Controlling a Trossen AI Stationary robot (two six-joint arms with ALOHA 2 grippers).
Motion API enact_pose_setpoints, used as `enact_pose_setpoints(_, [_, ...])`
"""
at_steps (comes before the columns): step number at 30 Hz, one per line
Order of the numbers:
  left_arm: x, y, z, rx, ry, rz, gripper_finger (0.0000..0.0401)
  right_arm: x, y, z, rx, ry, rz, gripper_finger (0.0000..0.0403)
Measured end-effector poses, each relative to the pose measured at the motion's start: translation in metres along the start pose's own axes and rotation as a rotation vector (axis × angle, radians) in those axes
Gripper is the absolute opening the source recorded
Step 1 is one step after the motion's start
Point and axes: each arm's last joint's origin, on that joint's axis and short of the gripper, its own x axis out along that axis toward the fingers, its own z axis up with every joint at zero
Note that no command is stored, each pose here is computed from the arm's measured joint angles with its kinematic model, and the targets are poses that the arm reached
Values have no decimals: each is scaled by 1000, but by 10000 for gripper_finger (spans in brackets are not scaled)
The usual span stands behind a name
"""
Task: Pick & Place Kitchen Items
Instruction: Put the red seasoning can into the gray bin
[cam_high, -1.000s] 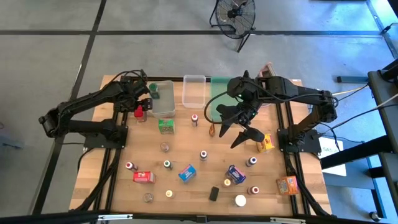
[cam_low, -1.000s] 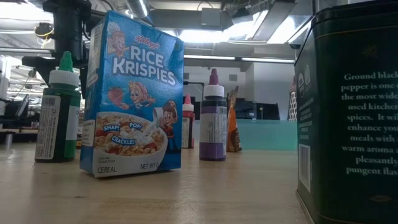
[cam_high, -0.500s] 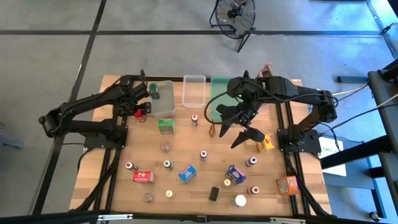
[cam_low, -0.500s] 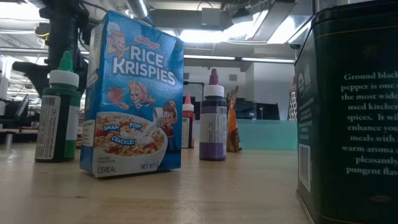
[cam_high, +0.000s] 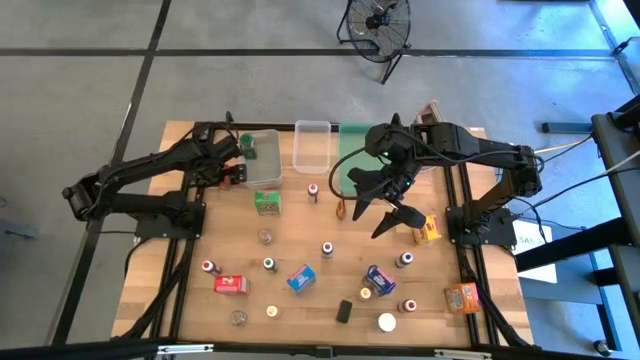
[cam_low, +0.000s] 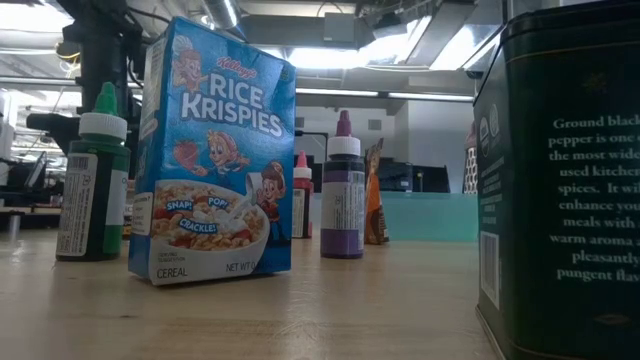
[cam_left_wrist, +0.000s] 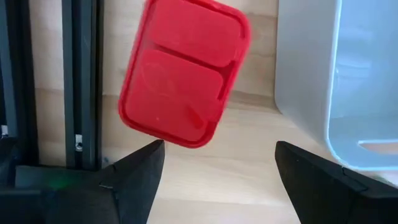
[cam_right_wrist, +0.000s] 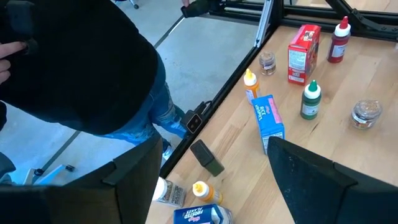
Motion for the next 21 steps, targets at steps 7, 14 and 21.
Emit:
enact_pose_setpoints(7, [0,0,1,0,-17,9,302,0,0,0,7,2,1,293])
enact_pose_setpoints(14, [0,0,1,22,-13,6,302,0,0,0,8,3,1,293])
enact_pose_setpoints(21, [0,3,5,9,-14,9,302,0,0,0,10,3,1,293])
